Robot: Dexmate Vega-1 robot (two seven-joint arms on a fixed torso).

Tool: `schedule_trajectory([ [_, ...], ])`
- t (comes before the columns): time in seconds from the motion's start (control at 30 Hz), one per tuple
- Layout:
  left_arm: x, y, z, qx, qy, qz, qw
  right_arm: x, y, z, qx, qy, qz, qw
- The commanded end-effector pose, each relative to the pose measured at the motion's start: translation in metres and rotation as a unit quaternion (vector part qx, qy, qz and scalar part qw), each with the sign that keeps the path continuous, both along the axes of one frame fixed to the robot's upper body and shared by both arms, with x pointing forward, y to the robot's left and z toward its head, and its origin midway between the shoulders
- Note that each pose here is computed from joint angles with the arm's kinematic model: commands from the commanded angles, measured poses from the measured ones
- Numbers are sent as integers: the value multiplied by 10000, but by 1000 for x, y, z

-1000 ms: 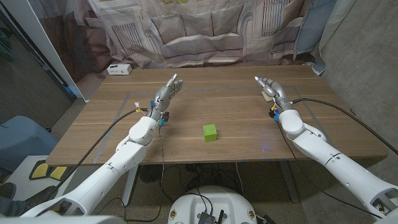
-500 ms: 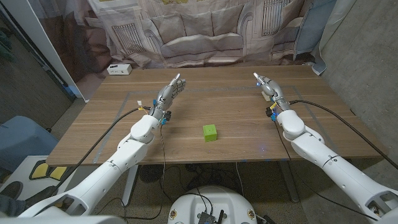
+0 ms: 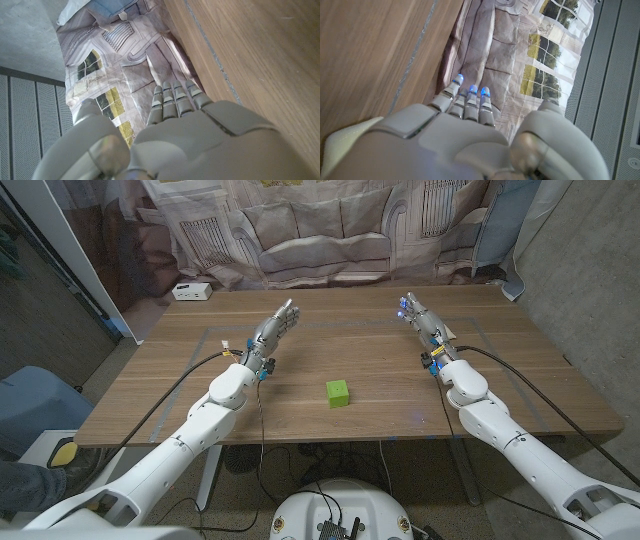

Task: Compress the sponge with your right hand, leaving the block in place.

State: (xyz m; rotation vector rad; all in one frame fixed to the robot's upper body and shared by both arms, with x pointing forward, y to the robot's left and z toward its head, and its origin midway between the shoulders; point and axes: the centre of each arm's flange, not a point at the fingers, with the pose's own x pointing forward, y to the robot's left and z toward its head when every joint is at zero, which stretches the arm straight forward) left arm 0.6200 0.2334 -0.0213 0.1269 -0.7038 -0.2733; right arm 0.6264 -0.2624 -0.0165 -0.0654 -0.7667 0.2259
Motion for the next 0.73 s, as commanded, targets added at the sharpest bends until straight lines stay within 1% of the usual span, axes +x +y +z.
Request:
schedule_trajectory([
  [0.03, 3, 1, -1, 26, 21, 78, 10000, 3, 1, 3, 209, -189, 504, 9983],
  [0.17, 3, 2, -1, 21, 5, 91, 10000, 3, 1, 3, 202, -194, 559, 9980],
  [0.33, 6, 3, -3, 14, 35, 53, 10000, 5, 2, -2, 259, -94, 714, 9971],
  [0.57, 8, 4, -3, 14, 28, 28, 10000, 3, 2, -2, 233, -76, 637, 9977],
  [0.73, 10, 6, -6, -7, 60, 5, 10000, 2, 3, -3, 255, -30, 611, 9978],
])
